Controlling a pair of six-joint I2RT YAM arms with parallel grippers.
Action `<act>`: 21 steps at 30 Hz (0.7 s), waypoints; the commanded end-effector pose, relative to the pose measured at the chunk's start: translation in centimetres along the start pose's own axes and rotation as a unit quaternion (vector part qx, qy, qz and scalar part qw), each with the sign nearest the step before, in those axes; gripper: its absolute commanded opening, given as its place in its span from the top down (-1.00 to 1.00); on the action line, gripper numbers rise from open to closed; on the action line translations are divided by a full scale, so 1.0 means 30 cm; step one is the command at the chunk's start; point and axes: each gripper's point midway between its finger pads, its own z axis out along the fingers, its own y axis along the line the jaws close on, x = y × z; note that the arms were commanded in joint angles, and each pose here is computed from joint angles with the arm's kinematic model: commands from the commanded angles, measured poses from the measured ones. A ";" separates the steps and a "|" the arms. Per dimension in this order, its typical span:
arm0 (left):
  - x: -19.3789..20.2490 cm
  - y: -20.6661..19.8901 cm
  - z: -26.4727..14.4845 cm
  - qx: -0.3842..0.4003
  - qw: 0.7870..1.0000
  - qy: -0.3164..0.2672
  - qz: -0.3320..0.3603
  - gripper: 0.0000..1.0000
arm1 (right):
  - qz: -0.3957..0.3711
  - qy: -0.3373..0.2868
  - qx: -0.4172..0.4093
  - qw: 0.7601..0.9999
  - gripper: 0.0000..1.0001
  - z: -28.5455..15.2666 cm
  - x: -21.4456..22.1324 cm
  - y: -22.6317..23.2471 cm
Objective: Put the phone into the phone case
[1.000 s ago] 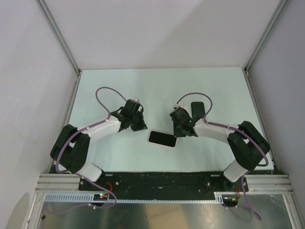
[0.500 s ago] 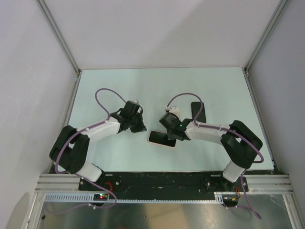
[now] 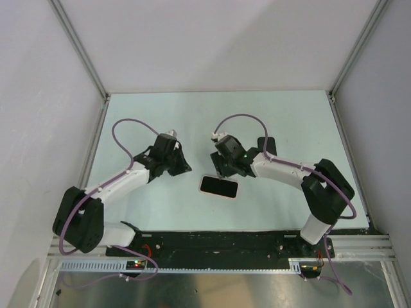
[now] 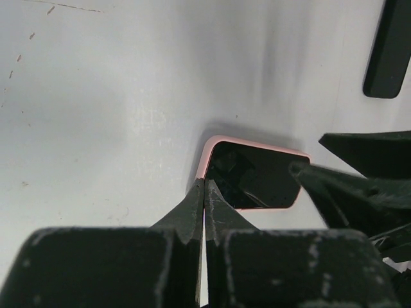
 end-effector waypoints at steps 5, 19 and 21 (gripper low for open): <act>-0.024 0.028 -0.056 0.008 1.000 -0.017 -0.018 1.00 | -0.042 -0.023 -0.071 0.996 0.29 0.095 -0.154 0.109; -0.037 0.050 -0.067 0.008 0.999 -0.019 -0.025 0.99 | -0.066 0.034 -0.109 0.991 0.23 0.147 -0.052 0.161; -0.039 0.050 -0.067 0.008 0.999 -0.020 -0.024 1.00 | -0.069 0.040 -0.106 0.991 0.24 0.155 -0.037 0.162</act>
